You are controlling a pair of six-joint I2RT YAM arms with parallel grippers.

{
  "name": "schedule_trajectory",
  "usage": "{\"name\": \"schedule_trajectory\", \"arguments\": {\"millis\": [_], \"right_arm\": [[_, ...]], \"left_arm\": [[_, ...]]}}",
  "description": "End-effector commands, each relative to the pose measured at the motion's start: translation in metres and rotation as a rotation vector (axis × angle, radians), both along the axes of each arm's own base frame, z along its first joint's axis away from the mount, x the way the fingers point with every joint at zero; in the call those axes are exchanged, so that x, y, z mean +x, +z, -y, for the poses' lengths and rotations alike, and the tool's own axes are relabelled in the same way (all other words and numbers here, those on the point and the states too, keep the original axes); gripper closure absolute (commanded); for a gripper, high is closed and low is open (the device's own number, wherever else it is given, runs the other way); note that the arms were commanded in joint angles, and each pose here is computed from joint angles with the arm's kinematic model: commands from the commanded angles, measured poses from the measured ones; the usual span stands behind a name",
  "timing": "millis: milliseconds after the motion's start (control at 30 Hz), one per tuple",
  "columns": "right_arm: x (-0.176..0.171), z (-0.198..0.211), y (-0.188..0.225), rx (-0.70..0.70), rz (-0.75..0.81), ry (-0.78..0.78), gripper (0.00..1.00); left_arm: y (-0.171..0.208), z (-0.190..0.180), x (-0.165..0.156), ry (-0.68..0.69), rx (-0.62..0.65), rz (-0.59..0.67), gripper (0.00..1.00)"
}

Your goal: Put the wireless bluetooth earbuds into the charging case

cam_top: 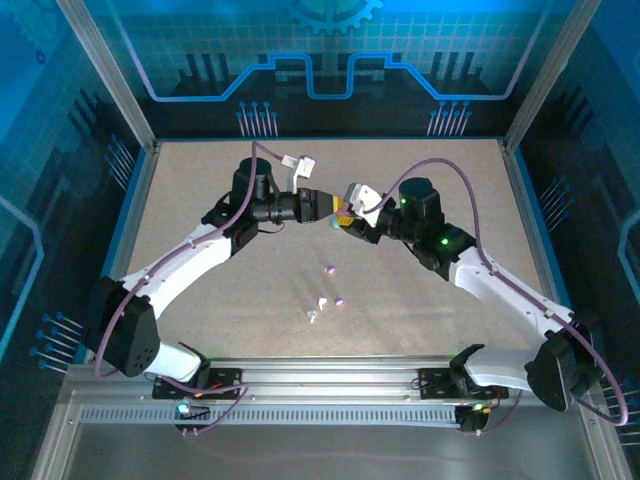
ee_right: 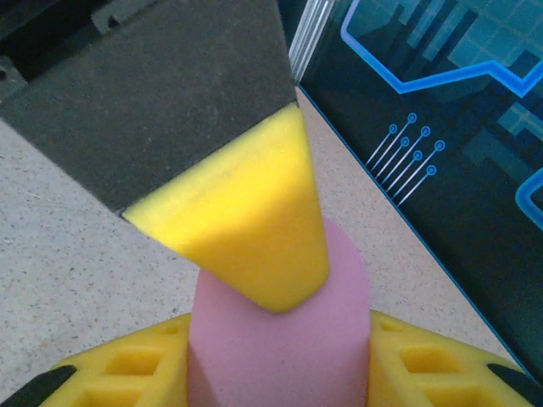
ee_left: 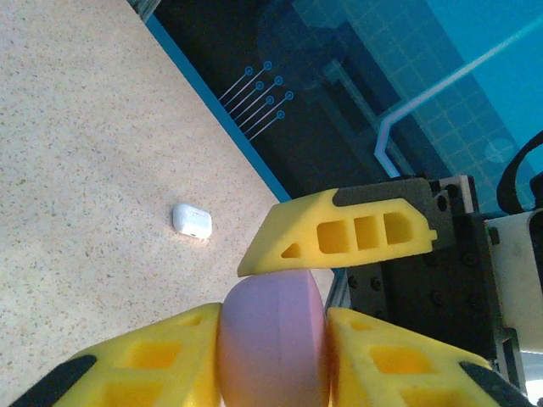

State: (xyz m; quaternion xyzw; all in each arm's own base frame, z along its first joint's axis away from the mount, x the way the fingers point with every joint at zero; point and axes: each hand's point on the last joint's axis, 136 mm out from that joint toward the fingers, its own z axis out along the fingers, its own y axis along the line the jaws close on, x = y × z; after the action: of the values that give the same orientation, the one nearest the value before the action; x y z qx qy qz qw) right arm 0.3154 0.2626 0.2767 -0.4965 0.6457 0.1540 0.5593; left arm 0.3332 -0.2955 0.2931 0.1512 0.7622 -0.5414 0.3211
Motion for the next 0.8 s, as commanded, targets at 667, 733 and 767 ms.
{"name": "schedule_trajectory", "arguments": {"millis": [667, 733, 767], "right_arm": [[-0.014, 0.013, 0.027, 0.163, 0.161, 0.039, 0.39], [-0.014, 0.013, 0.032, 0.189, 0.157, 0.049, 0.41], [-0.012, 0.013, 0.034, 0.196, 0.157, 0.043, 0.42]], "left_arm": [[0.036, -0.004, -0.009, 0.058, -0.213, -0.086, 0.89], [0.037, -0.005, -0.009, 0.064, -0.216, -0.087, 0.89], [0.038, -0.005, -0.009, 0.064, -0.216, -0.085, 0.89]]}}
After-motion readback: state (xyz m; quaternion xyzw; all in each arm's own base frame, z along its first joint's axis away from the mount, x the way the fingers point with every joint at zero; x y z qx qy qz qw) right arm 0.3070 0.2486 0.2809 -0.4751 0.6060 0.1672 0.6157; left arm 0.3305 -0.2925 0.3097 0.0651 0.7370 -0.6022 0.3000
